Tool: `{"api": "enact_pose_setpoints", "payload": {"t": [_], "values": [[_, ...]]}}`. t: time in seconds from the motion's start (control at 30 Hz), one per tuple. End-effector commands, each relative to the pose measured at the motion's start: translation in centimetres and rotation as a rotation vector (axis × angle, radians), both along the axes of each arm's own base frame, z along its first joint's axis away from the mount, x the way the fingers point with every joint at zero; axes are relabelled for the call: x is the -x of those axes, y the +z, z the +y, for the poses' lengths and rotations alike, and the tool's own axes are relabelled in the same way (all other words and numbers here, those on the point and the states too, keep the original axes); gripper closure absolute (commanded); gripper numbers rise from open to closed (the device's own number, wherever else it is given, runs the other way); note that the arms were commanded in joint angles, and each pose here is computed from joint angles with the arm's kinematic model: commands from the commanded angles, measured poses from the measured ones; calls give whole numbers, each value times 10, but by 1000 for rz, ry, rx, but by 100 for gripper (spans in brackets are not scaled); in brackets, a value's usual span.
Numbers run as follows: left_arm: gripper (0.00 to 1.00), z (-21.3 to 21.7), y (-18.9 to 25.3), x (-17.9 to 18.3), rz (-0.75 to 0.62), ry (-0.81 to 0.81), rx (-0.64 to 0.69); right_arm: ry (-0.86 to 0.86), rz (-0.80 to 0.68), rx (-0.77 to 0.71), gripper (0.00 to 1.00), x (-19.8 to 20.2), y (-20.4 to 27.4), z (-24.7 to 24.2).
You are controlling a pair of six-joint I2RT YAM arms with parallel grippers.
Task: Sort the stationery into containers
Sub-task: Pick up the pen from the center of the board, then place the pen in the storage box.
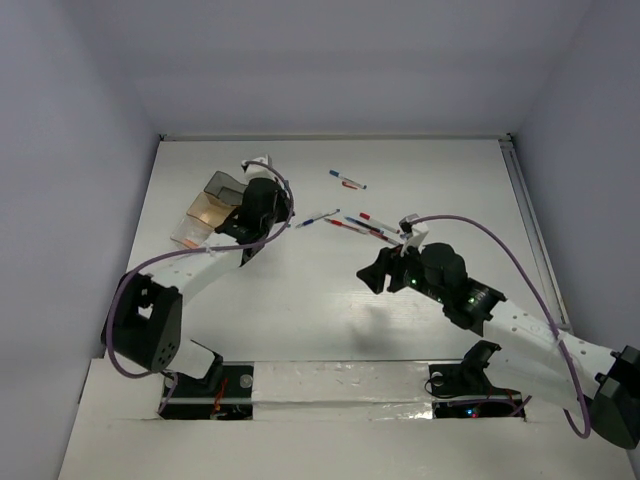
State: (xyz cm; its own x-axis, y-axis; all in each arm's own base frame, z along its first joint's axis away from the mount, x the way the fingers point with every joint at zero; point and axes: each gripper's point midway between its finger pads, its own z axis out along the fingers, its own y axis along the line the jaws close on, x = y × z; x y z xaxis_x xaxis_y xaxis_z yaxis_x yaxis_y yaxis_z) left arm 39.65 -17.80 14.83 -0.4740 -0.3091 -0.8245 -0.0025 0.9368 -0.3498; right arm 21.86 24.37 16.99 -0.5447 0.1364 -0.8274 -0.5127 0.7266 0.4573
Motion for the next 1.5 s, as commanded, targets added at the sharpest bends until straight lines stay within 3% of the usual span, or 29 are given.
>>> {"api": "enact_pose_setpoints", "payload": {"t": [0.0, 0.23, 0.37, 0.73, 1.17, 1.47], "values": [[100, 5, 50, -15, -124, 43, 156, 16, -13, -23, 31, -1, 4, 4], [100, 68, 52, -45, -153, 198, 383, 77, 2, -16, 30, 5, -2, 11], [100, 98, 45, -50, -158, 309, 382, 89, 13, -10, 30, 8, -8, 12], [100, 173, -2, -16, -145, 584, 353, 107, 20, -5, 30, 10, -13, 13], [100, 189, -11, -23, -145, 633, 331, 123, 43, -4, 30, 12, -18, 17], [68, 194, -12, -23, -152, 635, 307, 96, 16, 29, 30, 1, -8, 16]]}}
